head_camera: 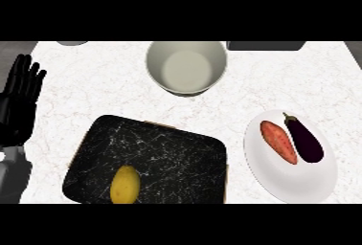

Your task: Pick the sweet potato from the plate and place it in the bowl

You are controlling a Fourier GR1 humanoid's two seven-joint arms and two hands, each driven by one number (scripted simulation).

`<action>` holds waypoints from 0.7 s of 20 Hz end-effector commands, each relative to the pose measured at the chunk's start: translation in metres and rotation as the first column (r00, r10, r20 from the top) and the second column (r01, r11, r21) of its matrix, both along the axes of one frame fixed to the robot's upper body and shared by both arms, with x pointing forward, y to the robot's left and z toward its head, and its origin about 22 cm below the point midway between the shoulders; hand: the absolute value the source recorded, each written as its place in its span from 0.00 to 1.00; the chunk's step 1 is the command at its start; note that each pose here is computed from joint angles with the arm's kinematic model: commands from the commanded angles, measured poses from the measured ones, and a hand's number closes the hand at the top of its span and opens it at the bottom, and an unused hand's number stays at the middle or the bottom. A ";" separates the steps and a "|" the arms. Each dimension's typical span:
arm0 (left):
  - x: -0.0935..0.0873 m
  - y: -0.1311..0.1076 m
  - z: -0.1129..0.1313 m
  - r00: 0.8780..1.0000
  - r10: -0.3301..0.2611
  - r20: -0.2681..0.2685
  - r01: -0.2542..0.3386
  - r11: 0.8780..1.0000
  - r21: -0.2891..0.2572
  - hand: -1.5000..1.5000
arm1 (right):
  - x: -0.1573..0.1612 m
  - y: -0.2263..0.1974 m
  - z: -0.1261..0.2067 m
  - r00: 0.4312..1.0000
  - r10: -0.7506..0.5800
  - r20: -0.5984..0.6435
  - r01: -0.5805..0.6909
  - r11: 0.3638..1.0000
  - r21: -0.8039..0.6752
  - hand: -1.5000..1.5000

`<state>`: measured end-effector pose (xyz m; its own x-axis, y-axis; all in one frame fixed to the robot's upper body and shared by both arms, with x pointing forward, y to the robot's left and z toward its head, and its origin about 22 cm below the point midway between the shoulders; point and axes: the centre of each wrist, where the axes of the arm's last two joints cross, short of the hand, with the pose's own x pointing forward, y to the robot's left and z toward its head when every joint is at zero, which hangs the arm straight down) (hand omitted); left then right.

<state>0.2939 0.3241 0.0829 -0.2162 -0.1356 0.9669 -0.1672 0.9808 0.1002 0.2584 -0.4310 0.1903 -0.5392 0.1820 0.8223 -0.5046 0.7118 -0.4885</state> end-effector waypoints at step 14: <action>0.007 -0.004 -0.001 0.999 -0.038 -0.002 0.038 0.999 -0.010 0.50 | 0.008 0.019 -0.019 0.959 0.280 -0.052 -0.276 0.869 -0.411 0.00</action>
